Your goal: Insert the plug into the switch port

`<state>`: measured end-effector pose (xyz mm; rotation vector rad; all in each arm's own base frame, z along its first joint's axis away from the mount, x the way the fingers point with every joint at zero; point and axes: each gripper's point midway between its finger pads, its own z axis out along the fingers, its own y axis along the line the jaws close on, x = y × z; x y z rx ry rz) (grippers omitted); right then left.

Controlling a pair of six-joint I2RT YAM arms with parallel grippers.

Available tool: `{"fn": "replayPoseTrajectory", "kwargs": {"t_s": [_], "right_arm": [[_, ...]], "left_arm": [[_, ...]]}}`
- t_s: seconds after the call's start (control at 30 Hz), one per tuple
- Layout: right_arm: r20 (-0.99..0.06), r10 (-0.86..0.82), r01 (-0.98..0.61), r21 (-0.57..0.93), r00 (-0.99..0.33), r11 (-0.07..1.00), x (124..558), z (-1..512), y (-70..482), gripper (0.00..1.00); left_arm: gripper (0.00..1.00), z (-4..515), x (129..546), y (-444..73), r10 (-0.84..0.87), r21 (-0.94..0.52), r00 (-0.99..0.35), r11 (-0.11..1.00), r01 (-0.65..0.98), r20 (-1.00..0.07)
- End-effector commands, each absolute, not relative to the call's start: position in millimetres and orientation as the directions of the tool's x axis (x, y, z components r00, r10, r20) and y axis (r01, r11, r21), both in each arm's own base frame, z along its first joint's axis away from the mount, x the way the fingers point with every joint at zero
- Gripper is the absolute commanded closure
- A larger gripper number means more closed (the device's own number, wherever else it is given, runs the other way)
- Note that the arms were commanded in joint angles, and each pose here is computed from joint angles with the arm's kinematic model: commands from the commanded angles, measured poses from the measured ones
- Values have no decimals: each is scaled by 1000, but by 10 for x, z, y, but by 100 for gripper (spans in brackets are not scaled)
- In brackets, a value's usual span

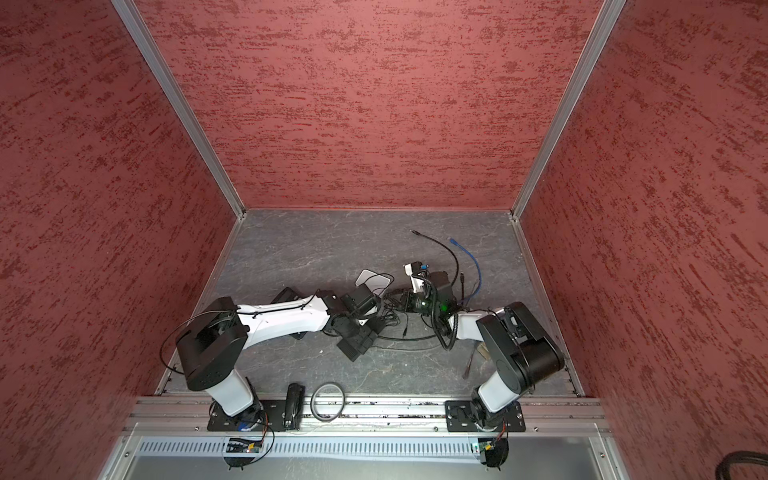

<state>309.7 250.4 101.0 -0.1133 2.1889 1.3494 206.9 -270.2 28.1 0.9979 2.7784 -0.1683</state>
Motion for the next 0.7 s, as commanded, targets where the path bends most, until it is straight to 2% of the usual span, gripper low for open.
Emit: {"fn": "replayPoseTrajectory", "kwargs": {"t_s": [0.0, 0.4, 0.67], "right_arm": [[-509, 222, -365, 803, -832, 471, 3115, 1066, 2516, 93], [-512, 222, -369, 802, -830, 470, 3112, 1065, 2516, 93], [-512, 223, -369, 802, -829, 470, 3113, 1063, 2511, 92]], "left_arm": [[8, 293, 2114, -2742, 604, -47, -769, 780, 625, -210], [31, 215, 2152, -2727, 593, -44, -783, 791, 610, -189], [26, 127, 2133, -2681, 584, -28, -798, 804, 594, -152]]}}
